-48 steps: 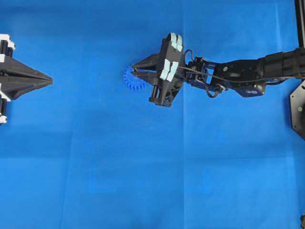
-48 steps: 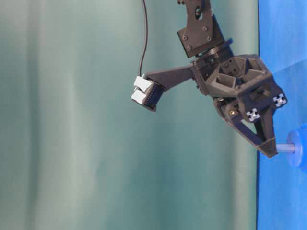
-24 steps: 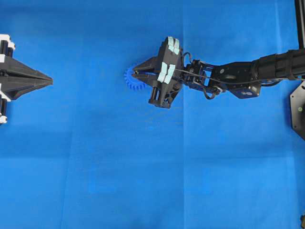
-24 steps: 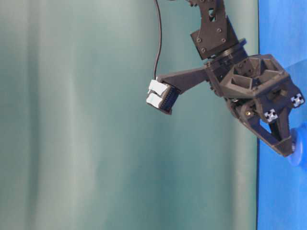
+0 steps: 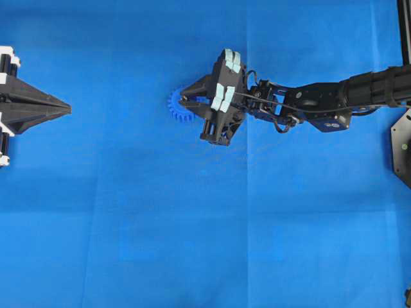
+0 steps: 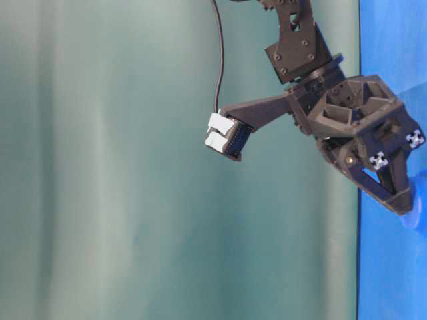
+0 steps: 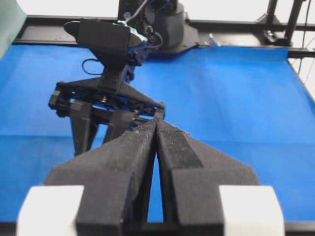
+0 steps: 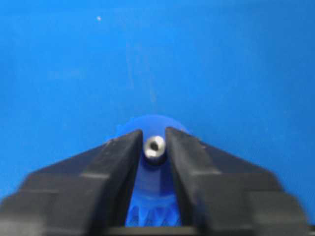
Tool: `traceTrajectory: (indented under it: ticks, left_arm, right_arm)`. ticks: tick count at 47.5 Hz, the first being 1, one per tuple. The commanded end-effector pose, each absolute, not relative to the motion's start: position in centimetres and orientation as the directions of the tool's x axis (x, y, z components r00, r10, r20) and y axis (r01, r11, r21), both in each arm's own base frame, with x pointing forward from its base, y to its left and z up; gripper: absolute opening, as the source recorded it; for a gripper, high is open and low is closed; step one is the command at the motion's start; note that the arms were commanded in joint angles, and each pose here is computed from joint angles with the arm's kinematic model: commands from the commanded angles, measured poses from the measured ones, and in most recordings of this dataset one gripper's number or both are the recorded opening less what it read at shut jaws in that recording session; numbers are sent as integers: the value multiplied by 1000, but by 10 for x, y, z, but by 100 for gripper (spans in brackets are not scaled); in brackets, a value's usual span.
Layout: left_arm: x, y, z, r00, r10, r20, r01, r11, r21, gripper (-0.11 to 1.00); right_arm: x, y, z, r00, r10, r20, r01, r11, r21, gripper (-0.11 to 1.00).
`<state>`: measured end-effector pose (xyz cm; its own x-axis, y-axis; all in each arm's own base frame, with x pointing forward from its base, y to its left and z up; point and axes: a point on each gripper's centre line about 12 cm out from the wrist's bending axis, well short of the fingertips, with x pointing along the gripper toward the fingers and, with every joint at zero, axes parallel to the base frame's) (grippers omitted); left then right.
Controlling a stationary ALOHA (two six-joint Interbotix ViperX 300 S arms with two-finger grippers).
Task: Insert the shaft placed at a random location into the center hole of the small gear at another random location.
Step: 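Press the shaft down into the gear hole with the right gripper, then open the right gripper and raise it away from the gear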
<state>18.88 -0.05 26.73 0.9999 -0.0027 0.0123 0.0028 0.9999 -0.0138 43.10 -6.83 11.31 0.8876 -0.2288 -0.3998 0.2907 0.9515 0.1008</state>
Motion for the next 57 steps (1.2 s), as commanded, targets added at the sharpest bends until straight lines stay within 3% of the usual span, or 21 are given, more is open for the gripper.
traceTrajectory:
  ticks: [1,6,10,57]
  left_arm:
    - [191,-1,271,1000,-4,23,5,1000,-15,0]
    - [191,-1,270,1000,-4,21,5,1000,-15,0]
    - [191,-1,270,1000,-3,21,3,1000,-15,0]
    - [190,0,272,1000,-2,28,3,1000,-17,0]
  right_arm:
    - [436,-68,125,901,-230,-368,289,951,111,38]
    - [437,-68,126,902,-230,-366,288,951,114,71]
    - [437,-69,126,902,-231,-363,290,950,114,86]
    - [423,-64,218,947,-212,-241,248,960,131,82]
